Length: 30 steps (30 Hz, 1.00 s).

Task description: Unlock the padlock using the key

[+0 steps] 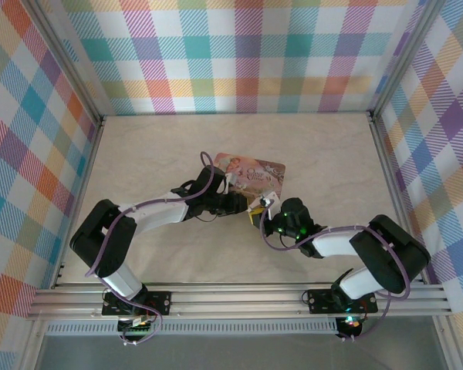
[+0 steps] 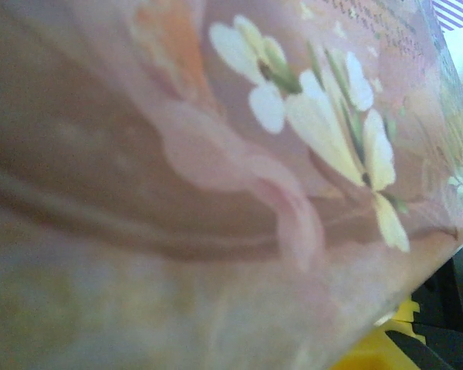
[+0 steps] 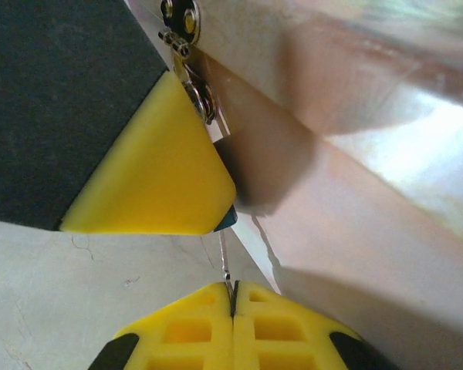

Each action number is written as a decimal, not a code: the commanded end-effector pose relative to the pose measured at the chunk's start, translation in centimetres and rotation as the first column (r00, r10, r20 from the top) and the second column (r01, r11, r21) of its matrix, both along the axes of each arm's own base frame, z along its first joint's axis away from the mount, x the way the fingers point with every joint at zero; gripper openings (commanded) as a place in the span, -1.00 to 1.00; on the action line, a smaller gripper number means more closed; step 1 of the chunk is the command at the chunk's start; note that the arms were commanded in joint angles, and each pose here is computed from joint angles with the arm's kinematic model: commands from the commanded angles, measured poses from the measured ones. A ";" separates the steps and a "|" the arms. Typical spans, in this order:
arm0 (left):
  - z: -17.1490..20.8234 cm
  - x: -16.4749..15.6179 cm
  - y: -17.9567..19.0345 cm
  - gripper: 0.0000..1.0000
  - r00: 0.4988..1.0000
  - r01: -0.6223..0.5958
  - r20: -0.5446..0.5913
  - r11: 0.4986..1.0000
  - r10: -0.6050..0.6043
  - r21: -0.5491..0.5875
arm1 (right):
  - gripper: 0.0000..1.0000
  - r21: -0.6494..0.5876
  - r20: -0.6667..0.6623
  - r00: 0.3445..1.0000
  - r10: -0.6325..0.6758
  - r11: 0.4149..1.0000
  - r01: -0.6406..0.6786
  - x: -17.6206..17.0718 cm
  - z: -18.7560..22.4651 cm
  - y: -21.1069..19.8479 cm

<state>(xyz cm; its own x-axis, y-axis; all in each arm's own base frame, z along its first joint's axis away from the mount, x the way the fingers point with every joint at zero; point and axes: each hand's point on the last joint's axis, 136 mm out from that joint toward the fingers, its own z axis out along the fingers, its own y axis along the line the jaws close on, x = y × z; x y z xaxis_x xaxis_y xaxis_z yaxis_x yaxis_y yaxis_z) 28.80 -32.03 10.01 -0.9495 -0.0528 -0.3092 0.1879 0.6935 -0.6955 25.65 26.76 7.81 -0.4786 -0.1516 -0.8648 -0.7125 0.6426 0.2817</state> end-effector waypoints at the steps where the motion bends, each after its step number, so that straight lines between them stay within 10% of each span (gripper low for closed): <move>1: 4.4 1.3 -0.8 -0.41 0.997 0.002 0.082 0.995 0.006 -0.096 | -1.00 0.026 0.063 0.998 0.013 1.000 -0.014 0.2 1.1 0.5; 30: 5.0 0.5 -0.9 -0.41 0.996 0.055 0.076 0.995 -0.048 -0.088 | -1.00 0.043 0.187 0.982 0.015 0.999 -0.023 1.2 2.6 0.8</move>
